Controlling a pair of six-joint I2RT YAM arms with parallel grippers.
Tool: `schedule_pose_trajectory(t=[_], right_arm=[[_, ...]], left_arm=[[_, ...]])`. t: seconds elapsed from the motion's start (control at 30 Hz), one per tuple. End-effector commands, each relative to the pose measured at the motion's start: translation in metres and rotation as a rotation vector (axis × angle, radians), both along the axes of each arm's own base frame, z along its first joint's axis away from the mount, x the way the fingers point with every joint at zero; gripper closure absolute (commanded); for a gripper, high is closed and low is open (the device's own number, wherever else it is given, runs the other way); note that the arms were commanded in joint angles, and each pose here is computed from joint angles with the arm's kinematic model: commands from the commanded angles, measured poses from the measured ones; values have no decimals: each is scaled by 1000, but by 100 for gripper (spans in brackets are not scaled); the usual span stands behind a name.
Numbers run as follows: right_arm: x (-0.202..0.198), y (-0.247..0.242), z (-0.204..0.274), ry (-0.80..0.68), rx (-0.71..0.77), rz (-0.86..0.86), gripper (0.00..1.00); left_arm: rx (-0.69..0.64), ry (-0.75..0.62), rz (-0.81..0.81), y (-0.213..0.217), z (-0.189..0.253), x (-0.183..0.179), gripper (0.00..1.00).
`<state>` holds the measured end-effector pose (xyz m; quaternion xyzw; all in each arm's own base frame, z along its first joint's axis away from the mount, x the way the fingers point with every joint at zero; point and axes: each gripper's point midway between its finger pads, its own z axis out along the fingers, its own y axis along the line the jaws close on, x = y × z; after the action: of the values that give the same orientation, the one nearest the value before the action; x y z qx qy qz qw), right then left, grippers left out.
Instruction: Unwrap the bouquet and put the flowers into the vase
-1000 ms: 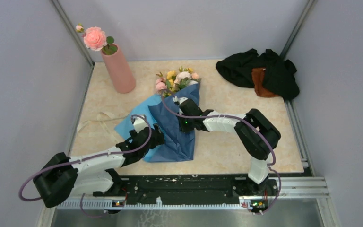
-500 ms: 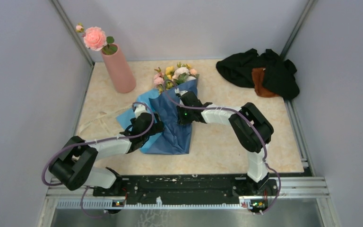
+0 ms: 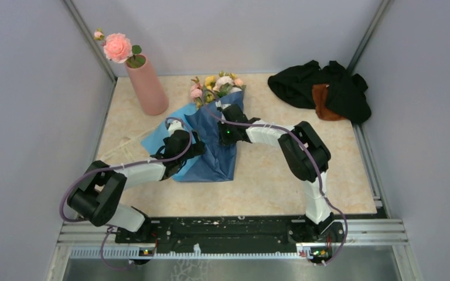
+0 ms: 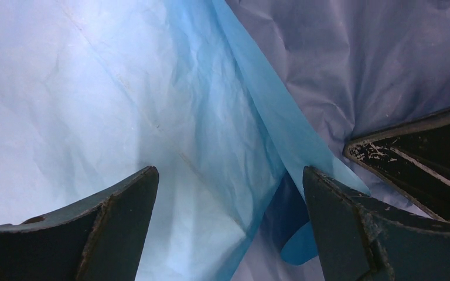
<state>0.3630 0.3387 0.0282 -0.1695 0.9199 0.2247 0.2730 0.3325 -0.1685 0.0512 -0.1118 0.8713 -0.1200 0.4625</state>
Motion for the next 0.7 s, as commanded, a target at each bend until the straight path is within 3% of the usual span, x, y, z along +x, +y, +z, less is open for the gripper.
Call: schedule_pose_trajectory(t=[0.0,0.23,0.43,0.67], right_arm=[[12,-7,-9,-5,-37,-5,90],[-3,-1,44,-110,2,17,89],[-21,16,110,-212,30,61,83],[-38,45,142,-250,40,132,65]], left_arm=[[-19,-36,-13,-4,11,17,1],[-61,-42,-35,-8,17,13,1],[-62,-146,63,17,65,7,1],[49,-203,186,62,108,-4,1]])
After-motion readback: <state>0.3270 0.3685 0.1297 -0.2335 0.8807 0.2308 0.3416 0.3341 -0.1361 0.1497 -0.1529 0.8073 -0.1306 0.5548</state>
